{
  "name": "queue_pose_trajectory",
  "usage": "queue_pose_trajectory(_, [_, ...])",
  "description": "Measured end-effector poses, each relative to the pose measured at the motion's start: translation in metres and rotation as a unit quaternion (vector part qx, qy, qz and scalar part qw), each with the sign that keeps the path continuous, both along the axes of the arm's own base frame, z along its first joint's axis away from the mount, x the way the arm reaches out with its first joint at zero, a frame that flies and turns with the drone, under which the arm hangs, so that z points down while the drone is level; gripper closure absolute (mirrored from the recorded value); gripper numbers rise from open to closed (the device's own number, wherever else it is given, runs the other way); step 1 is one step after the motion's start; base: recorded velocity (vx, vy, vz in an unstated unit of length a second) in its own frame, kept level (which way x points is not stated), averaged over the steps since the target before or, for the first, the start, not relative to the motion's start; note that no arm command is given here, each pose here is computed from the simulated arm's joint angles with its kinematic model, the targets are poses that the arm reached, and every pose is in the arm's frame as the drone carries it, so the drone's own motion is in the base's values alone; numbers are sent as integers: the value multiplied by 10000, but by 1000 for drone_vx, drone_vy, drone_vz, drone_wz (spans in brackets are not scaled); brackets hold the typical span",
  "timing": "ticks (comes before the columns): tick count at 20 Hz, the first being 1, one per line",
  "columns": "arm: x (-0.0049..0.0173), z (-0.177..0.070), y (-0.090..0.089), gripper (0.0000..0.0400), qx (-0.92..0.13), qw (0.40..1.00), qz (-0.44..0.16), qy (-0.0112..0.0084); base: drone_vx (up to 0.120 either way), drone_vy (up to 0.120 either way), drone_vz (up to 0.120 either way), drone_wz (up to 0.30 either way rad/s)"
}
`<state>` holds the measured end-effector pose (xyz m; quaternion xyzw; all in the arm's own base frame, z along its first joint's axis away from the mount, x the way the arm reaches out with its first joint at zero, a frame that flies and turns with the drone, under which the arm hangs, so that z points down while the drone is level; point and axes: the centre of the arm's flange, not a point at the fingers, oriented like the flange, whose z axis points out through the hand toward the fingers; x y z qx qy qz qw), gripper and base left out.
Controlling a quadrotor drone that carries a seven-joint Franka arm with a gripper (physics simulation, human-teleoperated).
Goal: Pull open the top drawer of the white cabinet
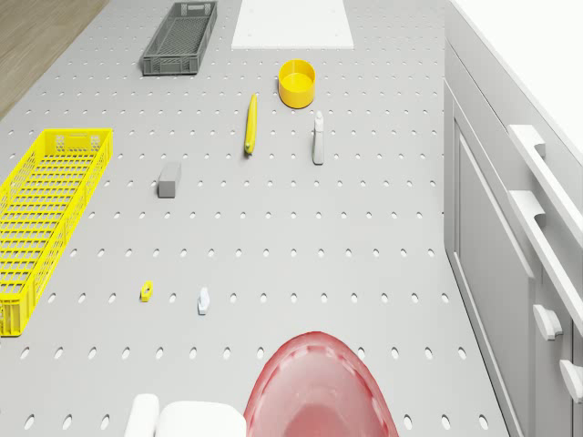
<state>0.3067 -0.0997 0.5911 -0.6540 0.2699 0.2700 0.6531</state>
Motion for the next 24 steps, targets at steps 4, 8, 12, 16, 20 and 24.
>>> queue_pose_trajectory(4, [0,0,0,95,0,10000,0,0,120,-120,0,0])
queue_pose_trajectory(8, [0,0,0,95,0,10000,0,0,120,-120,0,0])
queue_pose_trajectory(12, [0,0,0,95,0,10000,-1,1,120,-10,0,0])
queue_pose_trajectory(16, [0,0,0,95,0,10000,-1,1,120,0,0,0])
queue_pose_trajectory(20, [0,-1,0,95,0,10000,-1,1,120,0,0,0])
queue_pose_trajectory(24, [0,-1,0,95,0,10000,-1,1,120,0,0,0])
